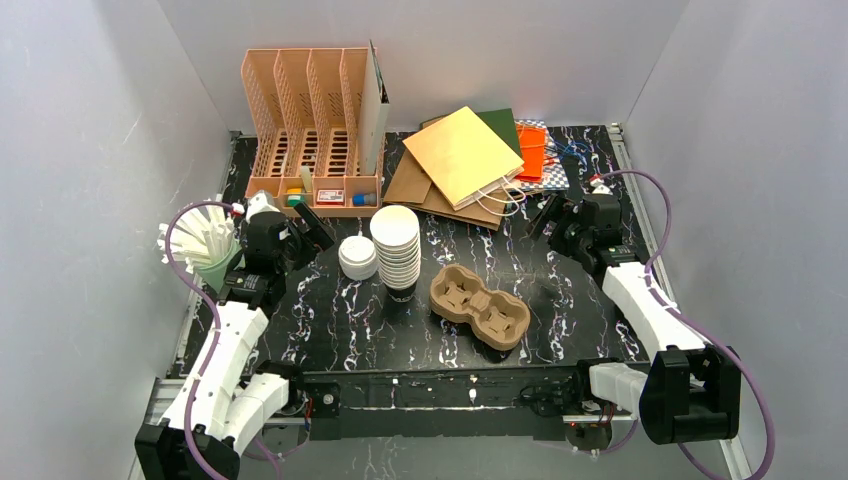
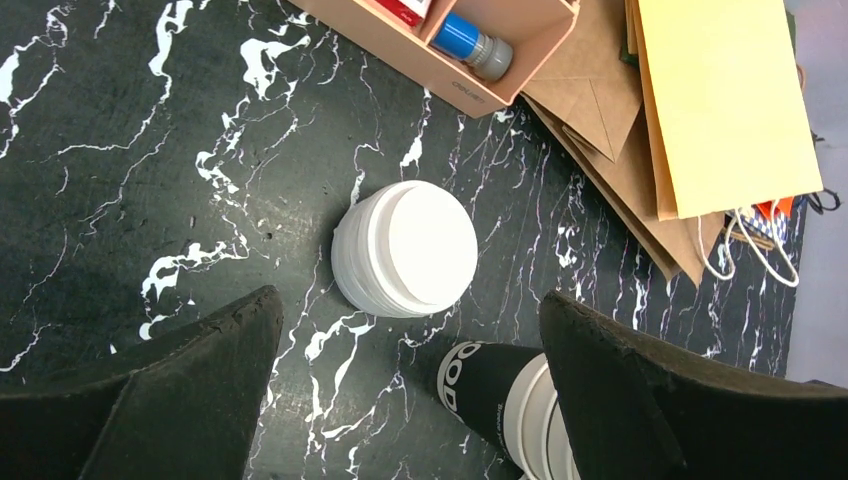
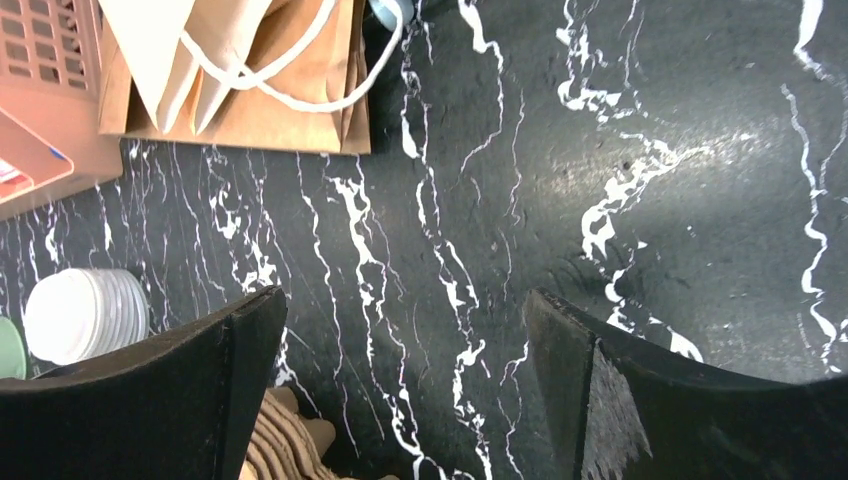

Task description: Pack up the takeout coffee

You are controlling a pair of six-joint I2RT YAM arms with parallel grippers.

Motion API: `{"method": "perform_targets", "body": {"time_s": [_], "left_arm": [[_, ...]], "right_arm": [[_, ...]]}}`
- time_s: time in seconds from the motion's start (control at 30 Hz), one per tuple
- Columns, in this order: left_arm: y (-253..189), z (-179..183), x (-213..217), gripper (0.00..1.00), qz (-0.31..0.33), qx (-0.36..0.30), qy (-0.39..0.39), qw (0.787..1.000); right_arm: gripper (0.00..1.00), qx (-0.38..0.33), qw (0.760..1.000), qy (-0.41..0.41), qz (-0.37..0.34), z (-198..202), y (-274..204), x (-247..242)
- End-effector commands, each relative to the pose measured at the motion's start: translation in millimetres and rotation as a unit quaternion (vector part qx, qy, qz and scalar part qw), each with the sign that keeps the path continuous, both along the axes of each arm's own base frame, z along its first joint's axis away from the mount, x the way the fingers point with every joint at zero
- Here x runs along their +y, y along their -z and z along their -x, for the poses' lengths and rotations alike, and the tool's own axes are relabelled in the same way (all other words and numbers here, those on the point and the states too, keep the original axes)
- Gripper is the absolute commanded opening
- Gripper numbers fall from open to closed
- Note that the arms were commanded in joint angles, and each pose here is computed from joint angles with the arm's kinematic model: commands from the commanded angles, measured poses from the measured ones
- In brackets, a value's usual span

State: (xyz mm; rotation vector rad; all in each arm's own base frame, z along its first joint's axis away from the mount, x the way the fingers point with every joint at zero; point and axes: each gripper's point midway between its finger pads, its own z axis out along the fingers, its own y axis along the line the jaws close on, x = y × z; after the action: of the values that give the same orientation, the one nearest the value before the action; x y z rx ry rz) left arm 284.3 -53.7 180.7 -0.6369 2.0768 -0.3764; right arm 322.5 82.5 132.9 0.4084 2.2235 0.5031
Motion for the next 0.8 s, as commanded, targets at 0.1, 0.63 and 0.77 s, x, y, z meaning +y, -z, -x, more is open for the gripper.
{"method": "perform_targets", "body": {"time_s": [0.1, 0.63, 0.77], "left_arm": [[9.9, 8.6, -6.1, 0.98, 0.002, 0.006, 0.026, 1.0], [41.5, 27.2, -37.6, 0.98, 0.046, 0.012, 0.115, 0.992], [46.1, 31.6, -42.1, 0.98, 0.065, -0.004, 0.118, 0.991]], "right_arm": [[0.98, 0.019, 0.999, -0.044, -0.023, 15.5, 4.3, 13.6], [0.95, -0.019, 0.977, -0.212, -0.004, 38.3, -23.8, 72.0], [0.89, -0.012, 0.968, -0.25, 0.023, 49.3, -13.4, 95.5]]}}
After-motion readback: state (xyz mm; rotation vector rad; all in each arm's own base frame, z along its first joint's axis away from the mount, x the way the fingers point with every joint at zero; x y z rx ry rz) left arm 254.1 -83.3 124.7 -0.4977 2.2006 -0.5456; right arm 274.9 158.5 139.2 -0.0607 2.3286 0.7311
